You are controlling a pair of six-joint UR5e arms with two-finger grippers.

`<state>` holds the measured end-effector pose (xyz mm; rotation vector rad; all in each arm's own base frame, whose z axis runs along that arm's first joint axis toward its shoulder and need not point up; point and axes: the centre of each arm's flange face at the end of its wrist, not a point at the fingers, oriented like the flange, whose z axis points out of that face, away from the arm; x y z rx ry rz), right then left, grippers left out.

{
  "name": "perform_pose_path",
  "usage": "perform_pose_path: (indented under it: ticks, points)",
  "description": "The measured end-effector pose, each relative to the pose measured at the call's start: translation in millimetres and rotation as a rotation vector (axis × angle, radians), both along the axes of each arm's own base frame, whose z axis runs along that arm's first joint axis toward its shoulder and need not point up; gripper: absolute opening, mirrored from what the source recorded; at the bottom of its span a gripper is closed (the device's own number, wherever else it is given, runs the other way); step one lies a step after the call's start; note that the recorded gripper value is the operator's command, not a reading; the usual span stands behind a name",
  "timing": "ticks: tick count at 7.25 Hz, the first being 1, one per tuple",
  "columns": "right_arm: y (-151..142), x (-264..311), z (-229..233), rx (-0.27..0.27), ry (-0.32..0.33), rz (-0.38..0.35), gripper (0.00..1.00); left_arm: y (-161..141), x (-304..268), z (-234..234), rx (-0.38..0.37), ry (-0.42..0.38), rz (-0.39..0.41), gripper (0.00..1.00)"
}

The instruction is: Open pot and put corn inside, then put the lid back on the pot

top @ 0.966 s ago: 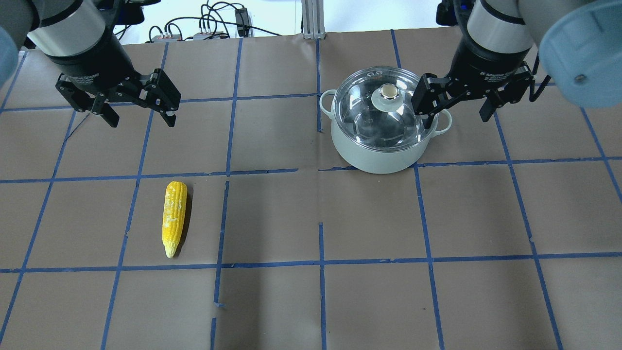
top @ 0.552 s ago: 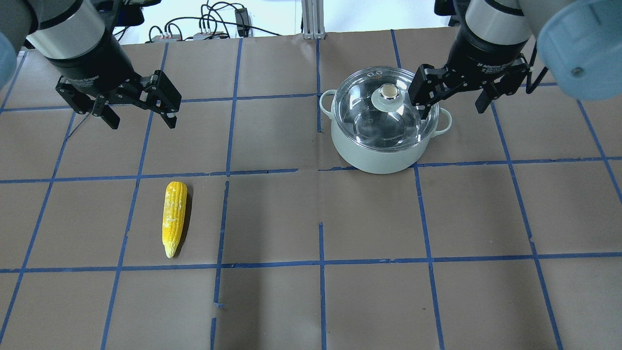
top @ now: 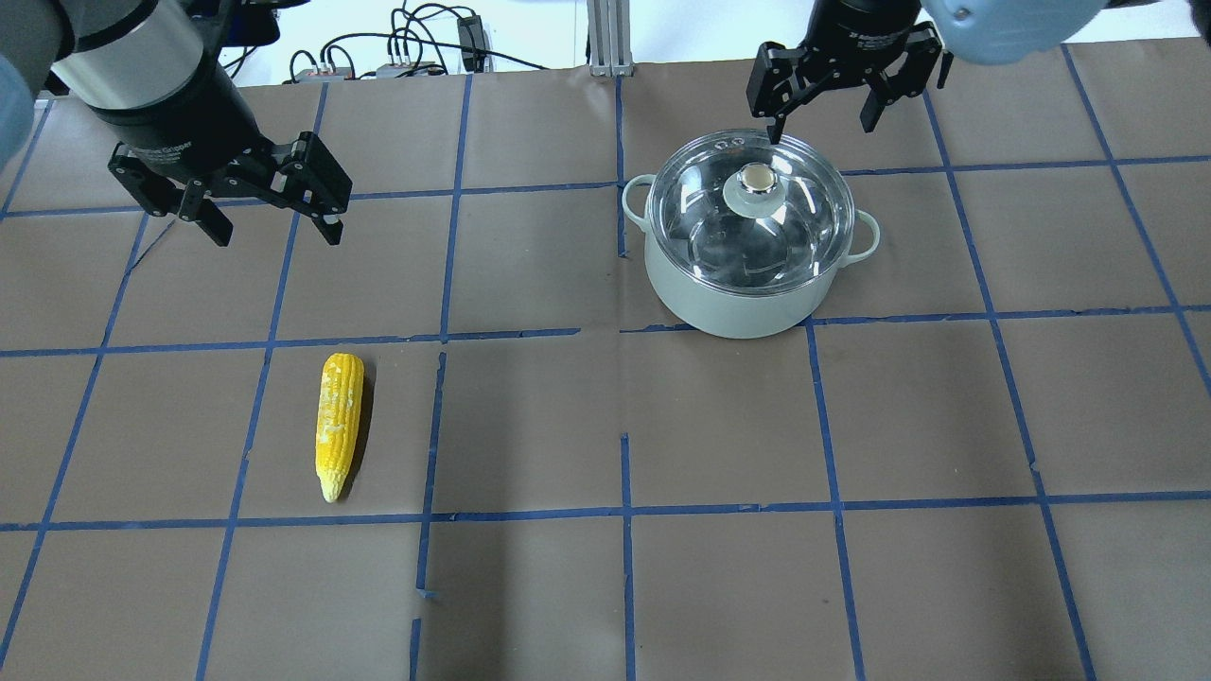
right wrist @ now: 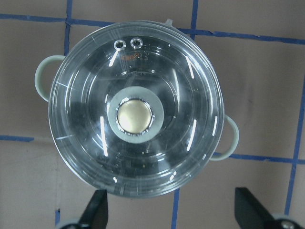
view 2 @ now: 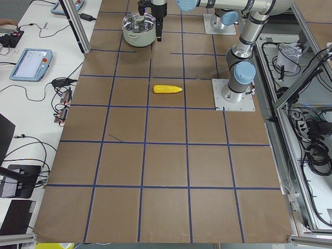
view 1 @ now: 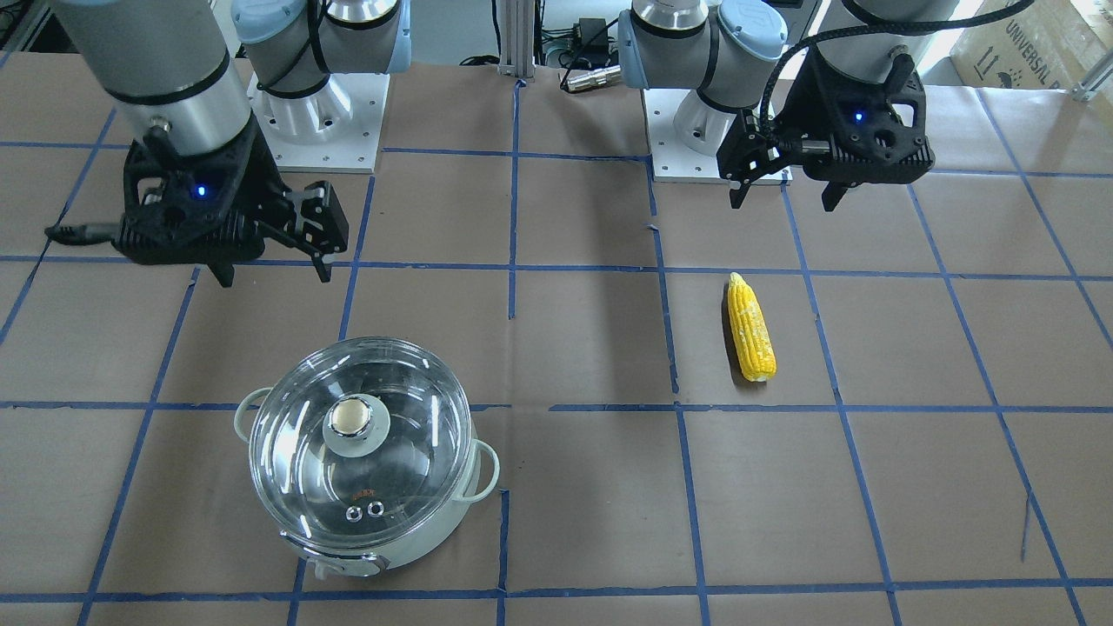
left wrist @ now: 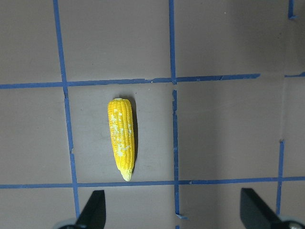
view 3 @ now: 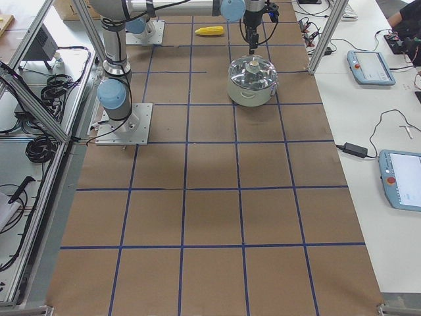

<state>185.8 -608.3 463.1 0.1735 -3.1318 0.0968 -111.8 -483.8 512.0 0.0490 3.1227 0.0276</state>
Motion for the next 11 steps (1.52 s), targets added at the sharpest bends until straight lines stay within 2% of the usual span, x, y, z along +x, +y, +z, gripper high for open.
perform_pose_path:
  ticks: [2,4,6,11]
  points:
    - [-37,27,-45,-0.011,-0.001,0.035,0.94,0,0,0,0.001,-0.002,0.003,1.0]
    - [-52,37,-87,0.024,0.002,0.049,0.92,0,0,0,0.001,0.0,0.004,1.0]
    - [-50,36,-110,0.056,0.006,0.051,0.92,-1,0,-1,0.002,0.0,0.002,1.0]
    - [-41,33,-105,0.037,0.012,0.046,0.74,-1,1,-1,0.001,0.001,-0.001,1.0]
